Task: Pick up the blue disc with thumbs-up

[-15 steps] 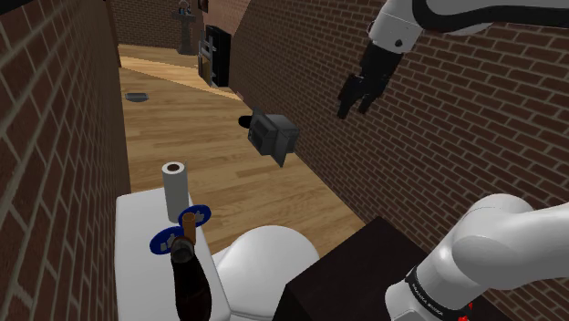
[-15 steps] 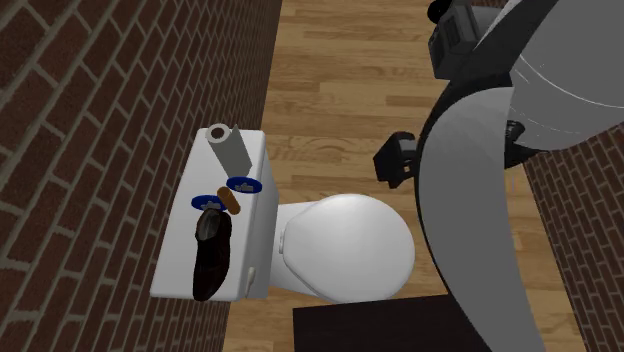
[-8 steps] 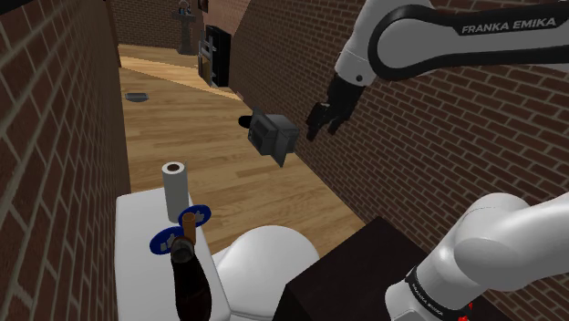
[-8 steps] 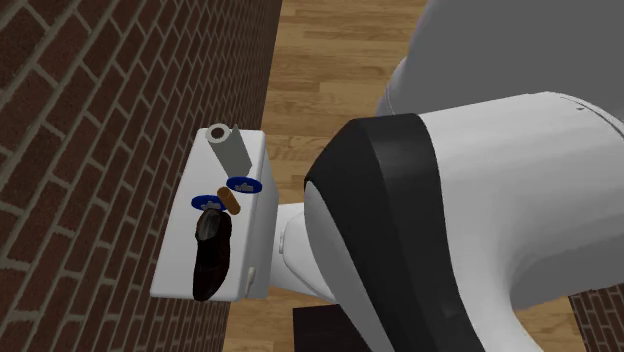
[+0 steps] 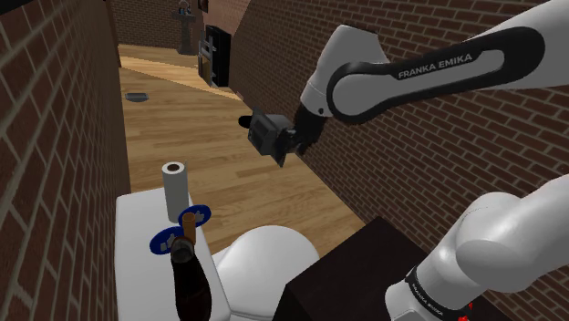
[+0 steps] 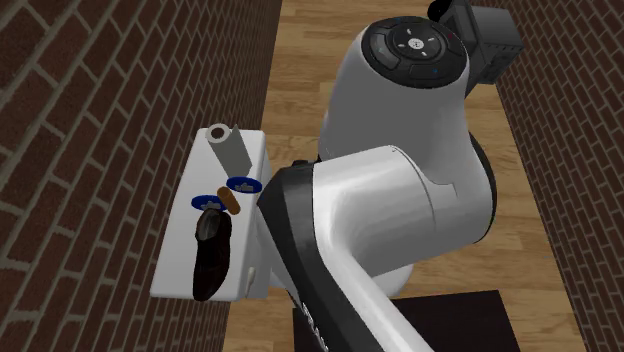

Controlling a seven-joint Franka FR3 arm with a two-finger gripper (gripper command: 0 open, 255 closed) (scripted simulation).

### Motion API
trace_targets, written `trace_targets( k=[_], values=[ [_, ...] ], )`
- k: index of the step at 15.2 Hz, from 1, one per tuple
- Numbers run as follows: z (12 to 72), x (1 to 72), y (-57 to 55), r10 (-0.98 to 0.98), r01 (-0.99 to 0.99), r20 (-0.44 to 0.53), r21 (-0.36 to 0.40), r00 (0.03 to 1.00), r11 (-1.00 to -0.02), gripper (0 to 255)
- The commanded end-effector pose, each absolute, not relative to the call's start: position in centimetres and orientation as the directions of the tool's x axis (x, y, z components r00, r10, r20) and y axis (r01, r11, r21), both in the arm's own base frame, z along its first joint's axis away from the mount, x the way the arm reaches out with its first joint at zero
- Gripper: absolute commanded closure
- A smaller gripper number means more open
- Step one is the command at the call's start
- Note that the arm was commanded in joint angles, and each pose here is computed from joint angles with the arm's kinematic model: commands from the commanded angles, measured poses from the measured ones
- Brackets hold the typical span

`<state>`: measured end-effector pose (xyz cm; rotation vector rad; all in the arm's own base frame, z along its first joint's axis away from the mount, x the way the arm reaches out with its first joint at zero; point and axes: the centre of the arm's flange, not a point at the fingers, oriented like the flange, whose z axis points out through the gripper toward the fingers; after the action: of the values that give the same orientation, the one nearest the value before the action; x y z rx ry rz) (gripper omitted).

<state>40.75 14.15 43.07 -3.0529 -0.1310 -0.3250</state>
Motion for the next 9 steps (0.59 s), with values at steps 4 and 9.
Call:
trace_targets(
  k=[4, 9],
  values=[
    [37.8, 42.9, 17.4, 0.086, 0.11, 0.241, -0.085, 0.967, -0.99, 0],
    [33.1, 45.2, 20.9, 0.095, 0.128, 0.267, -0.109, 0.959, -0.986, 0]
  ],
)
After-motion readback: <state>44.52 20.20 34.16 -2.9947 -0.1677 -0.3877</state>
